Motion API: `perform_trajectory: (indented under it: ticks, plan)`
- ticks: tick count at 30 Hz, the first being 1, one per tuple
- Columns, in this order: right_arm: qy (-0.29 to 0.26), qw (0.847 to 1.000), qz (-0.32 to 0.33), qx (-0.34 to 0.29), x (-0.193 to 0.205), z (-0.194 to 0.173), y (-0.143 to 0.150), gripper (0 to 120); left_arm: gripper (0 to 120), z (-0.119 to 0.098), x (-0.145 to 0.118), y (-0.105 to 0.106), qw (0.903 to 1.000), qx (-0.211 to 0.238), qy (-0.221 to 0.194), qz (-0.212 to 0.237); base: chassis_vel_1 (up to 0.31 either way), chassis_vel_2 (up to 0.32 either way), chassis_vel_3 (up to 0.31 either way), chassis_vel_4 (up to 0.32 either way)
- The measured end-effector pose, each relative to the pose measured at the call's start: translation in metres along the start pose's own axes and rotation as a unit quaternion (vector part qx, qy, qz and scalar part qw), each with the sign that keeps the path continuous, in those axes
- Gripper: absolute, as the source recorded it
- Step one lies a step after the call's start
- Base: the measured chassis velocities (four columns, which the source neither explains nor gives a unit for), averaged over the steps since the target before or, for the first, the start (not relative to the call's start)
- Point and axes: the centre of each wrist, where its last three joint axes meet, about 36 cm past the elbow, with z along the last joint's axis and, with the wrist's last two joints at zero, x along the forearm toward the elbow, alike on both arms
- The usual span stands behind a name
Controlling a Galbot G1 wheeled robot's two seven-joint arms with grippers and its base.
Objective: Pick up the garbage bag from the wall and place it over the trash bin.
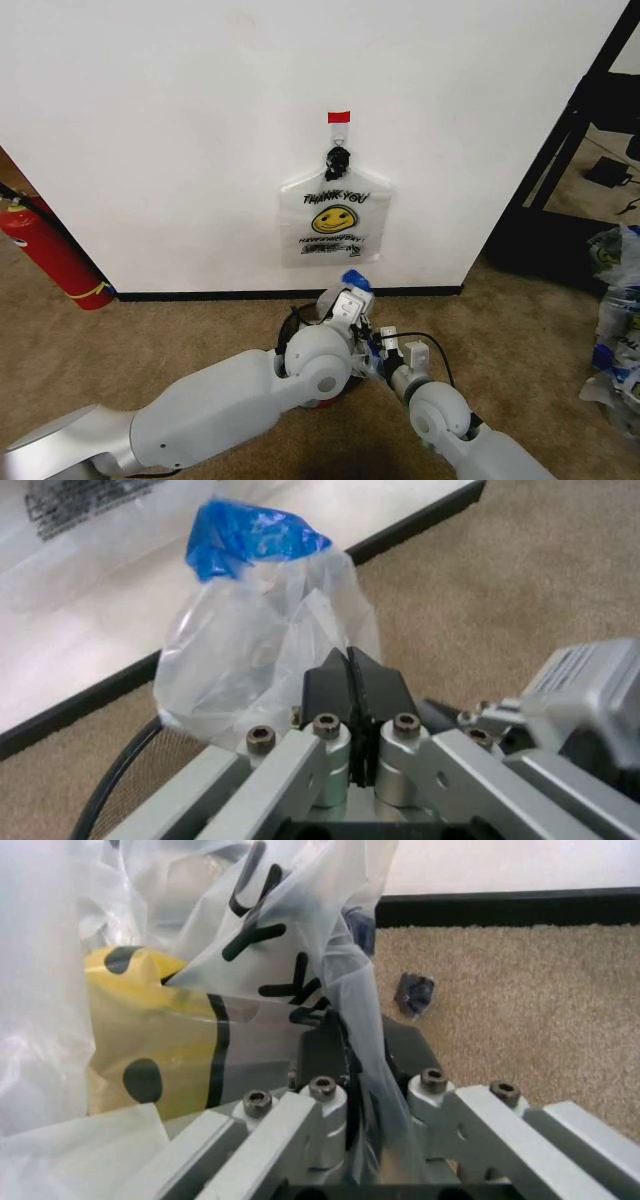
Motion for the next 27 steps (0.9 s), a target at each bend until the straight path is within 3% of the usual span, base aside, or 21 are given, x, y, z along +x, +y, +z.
perform_trajectory:
  ticks: [7,14,18,22,27]
  plan:
    - [-0.018,0.999,0.036,-0.018,0.003,-0.006,0.003,2,0,0.013,0.011,0.019,0.9997,0.018,0.002,-0.017,0.0,0.0,0.0,0.0]
    - [-0.032,0.997,0.062,-0.035,0.009,-0.005,-0.009,2,0,0.042,0.016,0.059,0.9973,0.039,0.024,-0.058,0.0,0.0,0.0,0.0]
    - [-0.034,0.997,0.066,-0.037,0.01,-0.005,-0.01,2,0,0.051,0.02,0.063,0.9967,0.044,0.031,-0.06,0.0,0.0,0.0,0.0]
    - [-0.035,0.996,0.071,-0.04,0.01,-0.003,-0.011,2,0,0.078,0.028,0.066,0.9951,0.052,0.045,-0.071,0.0,0.0,0.0,0.0]
    - [-0.035,0.996,0.066,-0.038,0.011,-0.001,-0.007,2,0,0.081,0.04,0.075,0.994,0.071,0.036,-0.075,0.0,0.0,0.0,0.0]
